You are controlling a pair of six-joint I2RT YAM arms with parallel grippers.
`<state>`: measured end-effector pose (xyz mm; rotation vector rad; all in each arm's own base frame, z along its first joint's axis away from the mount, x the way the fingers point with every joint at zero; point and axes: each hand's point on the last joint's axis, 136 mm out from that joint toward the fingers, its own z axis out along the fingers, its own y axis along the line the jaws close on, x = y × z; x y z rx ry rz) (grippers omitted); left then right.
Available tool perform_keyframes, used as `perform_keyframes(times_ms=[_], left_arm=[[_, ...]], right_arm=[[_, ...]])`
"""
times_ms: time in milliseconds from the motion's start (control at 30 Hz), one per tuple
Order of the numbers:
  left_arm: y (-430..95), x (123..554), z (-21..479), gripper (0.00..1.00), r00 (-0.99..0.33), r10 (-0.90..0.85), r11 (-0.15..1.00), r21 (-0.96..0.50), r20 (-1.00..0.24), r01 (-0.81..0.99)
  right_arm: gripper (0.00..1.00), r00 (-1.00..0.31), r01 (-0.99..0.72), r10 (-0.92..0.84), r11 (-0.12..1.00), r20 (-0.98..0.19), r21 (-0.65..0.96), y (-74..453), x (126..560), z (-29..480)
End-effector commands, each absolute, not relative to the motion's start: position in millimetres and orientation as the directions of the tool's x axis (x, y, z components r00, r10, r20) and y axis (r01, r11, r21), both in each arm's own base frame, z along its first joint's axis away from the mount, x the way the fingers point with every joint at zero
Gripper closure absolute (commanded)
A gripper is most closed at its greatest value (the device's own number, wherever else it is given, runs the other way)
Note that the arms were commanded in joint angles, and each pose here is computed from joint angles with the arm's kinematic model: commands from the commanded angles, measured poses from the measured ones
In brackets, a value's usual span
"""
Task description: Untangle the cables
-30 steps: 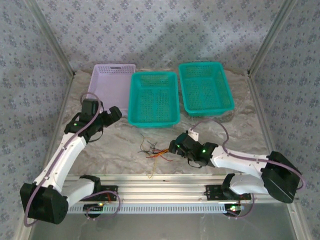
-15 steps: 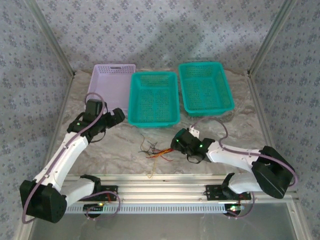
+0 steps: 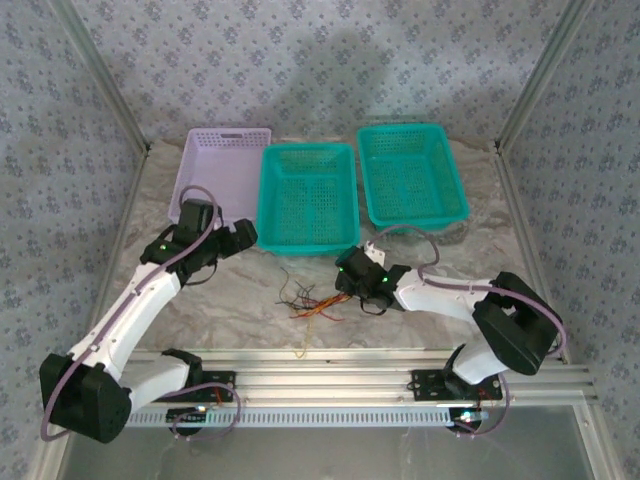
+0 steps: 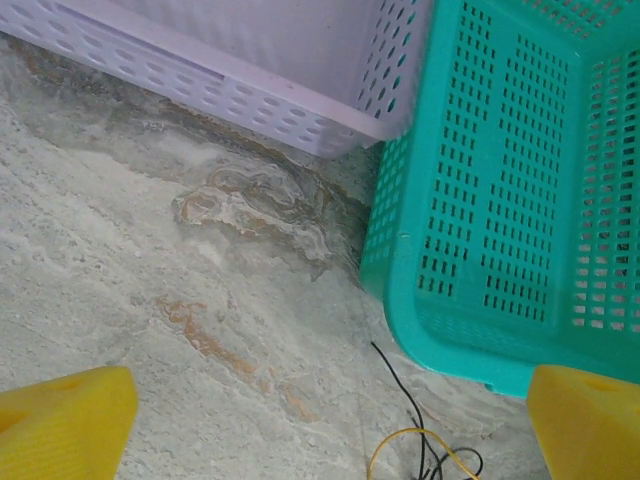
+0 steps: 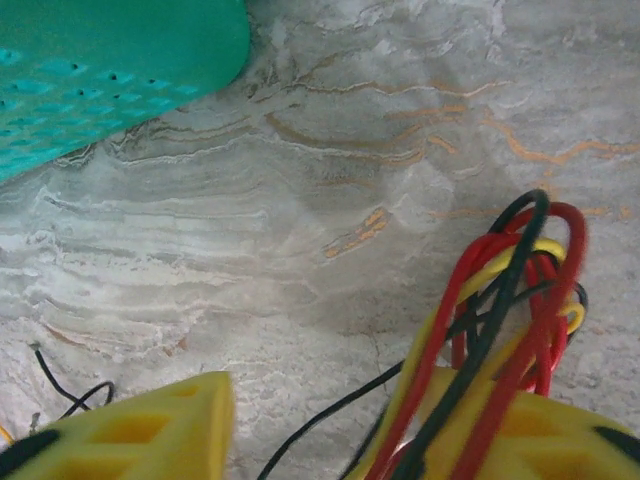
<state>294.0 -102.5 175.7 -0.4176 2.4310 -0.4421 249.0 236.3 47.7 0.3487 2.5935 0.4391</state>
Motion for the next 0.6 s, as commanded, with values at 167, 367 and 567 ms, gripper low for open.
perform_keyframes(times_ms=[167, 367, 567], left_arm=[[-122.6, 293.7, 172.5, 0.0, -0.778, -0.359, 0.892, -0.434, -0.515, -0.125], [-129.9, 294.4, 175.6, 0.0, -0.787, -0.341, 0.891, -0.443, -0.513, -0.097], [-145.1, 296.4, 191.9, 0.0, -0.787, -0.319, 0.874, -0.486, -0.528, -0.028]], right_arm=[[0.83, -0.836, 0.185, 0.34, 0.913, -0.431, 0.363, 235.5, 254.7, 53.9], [1.0, -0.815, 0.194, 0.359, 0.909, -0.455, 0.369, 230.0, 256.5, 64.6], [1.0, -0.768, 0.191, 0.4, 0.888, -0.501, 0.418, 222.8, 259.6, 97.2]])
